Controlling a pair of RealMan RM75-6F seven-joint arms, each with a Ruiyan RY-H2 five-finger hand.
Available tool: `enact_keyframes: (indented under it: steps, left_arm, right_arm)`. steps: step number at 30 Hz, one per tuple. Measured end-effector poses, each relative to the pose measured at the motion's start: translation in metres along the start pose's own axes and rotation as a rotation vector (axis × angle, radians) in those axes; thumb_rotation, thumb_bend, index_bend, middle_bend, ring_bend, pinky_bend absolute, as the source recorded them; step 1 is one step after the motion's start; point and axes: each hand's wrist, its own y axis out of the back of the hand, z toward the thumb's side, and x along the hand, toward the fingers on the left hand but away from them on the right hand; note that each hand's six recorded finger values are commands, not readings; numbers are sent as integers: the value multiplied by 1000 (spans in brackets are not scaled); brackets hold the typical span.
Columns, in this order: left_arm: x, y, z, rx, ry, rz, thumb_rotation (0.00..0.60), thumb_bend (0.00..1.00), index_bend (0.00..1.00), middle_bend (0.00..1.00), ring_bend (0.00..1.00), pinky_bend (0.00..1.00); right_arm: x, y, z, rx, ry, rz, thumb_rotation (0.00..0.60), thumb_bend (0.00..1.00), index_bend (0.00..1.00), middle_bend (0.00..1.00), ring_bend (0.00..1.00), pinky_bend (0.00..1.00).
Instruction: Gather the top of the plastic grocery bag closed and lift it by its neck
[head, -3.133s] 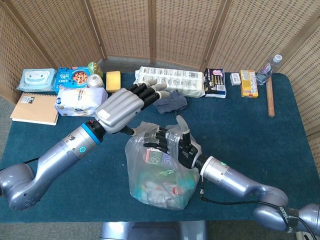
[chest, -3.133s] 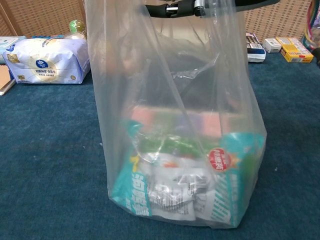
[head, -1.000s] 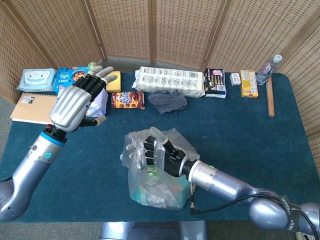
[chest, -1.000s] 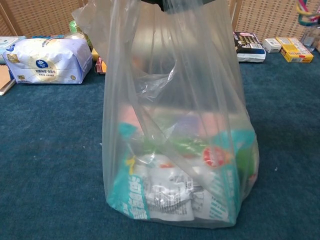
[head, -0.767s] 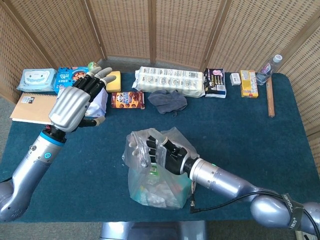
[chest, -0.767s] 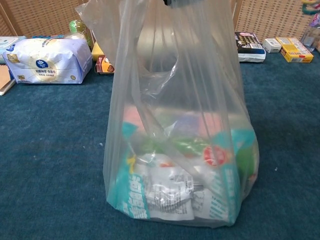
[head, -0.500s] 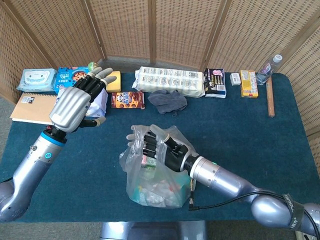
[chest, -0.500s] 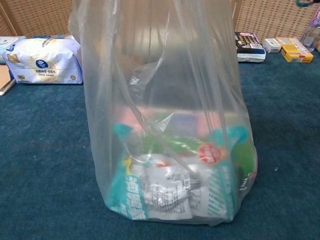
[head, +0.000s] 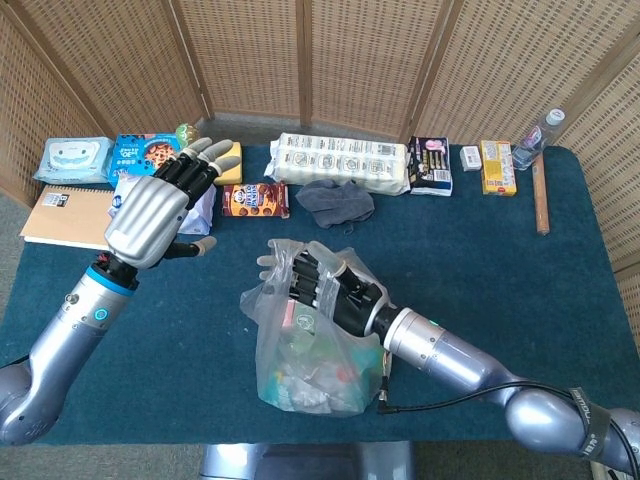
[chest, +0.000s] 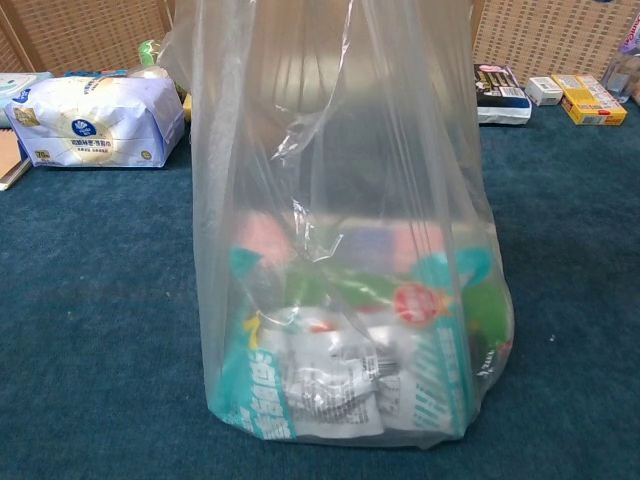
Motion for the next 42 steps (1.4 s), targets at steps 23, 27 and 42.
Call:
enact_keyframes:
  steps: [23, 27, 42]
  left_arm:
    - [2, -2, -10, 3, 39, -4, 600, 0, 85, 68, 0, 142]
    - [3, -3, -13, -2, 46, -5, 600, 0, 85, 68, 0, 142]
    - [-12, -4, -18, 22, 48, 25, 600, 0, 85, 68, 0, 142]
  right_arm:
    - [6, -2, 4, 27, 40, -4, 389, 240, 219, 315, 285, 513]
    - [6, -2, 6, -2, 39, -10, 396, 239, 246, 339, 322, 573]
    - [17, 0, 20, -33, 60, -35, 499, 236, 372, 467, 519, 723]
